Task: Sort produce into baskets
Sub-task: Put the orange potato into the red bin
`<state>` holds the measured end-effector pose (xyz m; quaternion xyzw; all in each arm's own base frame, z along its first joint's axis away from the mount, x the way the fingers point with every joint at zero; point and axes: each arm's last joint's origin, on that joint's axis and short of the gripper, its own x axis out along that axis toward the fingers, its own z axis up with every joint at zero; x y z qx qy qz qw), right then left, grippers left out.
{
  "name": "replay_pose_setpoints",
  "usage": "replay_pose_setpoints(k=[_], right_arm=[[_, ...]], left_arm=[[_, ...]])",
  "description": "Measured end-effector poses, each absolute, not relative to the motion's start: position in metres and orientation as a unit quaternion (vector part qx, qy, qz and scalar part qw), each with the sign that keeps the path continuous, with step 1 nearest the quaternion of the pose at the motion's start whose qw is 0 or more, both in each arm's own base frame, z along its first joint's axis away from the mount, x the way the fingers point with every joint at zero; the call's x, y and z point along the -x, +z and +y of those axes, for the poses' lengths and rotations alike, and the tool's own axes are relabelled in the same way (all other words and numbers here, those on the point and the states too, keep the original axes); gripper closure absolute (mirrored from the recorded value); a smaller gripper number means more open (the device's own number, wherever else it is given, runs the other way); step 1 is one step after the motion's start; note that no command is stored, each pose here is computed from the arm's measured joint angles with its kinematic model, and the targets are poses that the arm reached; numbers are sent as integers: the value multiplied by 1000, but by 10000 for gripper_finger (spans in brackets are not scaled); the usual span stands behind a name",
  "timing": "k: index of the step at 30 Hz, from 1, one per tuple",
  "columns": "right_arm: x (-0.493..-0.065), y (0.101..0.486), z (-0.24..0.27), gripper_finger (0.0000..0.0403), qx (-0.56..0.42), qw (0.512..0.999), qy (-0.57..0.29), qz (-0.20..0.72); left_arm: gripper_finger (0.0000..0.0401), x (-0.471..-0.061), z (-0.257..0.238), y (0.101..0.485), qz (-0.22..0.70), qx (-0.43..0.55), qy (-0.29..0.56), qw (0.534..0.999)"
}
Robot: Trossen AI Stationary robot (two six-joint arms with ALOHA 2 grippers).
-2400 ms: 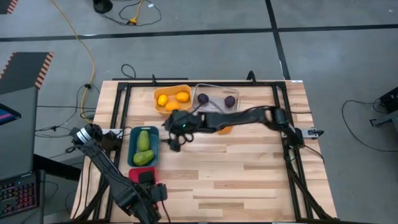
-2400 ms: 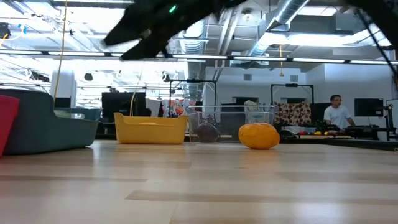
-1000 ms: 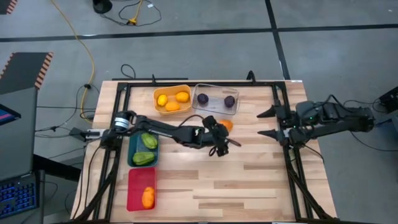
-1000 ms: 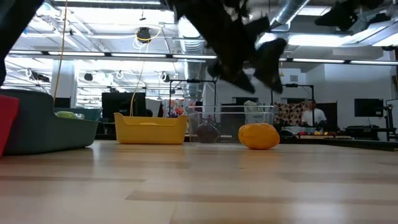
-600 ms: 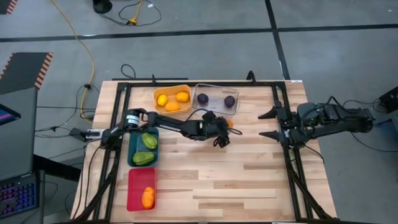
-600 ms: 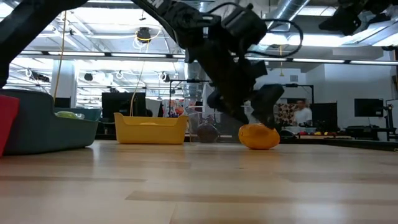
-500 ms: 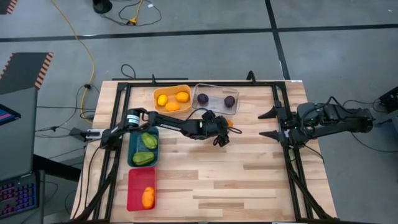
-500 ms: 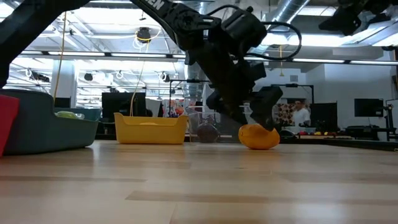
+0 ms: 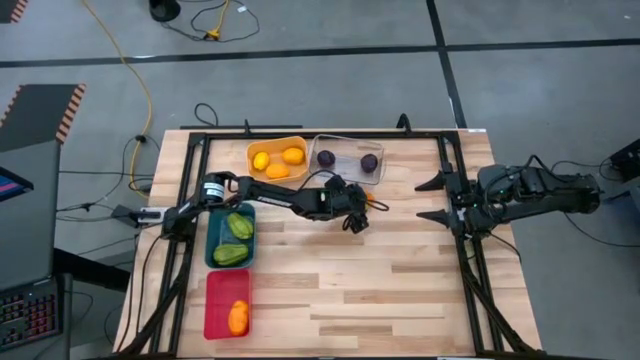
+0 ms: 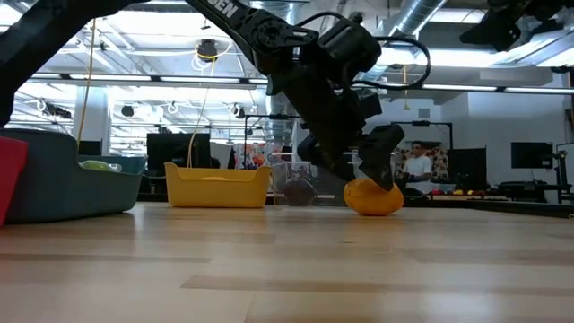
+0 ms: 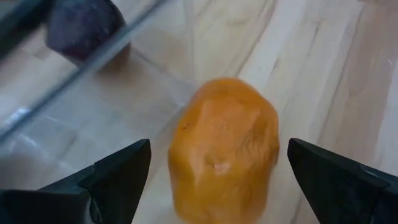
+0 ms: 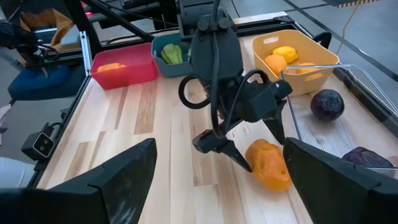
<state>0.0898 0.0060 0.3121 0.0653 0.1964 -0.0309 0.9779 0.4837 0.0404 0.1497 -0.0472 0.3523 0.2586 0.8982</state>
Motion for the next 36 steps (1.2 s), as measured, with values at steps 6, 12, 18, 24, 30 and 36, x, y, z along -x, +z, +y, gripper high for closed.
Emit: replay_pose_setpoints(k=[6,12,18,24,30,36], right_arm=[[-90,312,6,28,-65,978,-31,197],[-89,311,6,28,-61,977,-30,200],[-89,311,6,28,-61,977,-30,201],[-89,311,6,28,-61,977,-30,202],[-89,311,6,28,-61,977,-30,202],[-88,310,6,28,-60,976,-31,209]], left_arm=[[60,-484,44,135,370,66,250,892],[119,-486,43,126,375,63,247,891],[163,-486,43,126,372,63,247,893],[162,-486,43,127,371,64,245,893],[160,-485,33,137,375,90,205,900],[160,-470,5,174,409,84,156,895]])
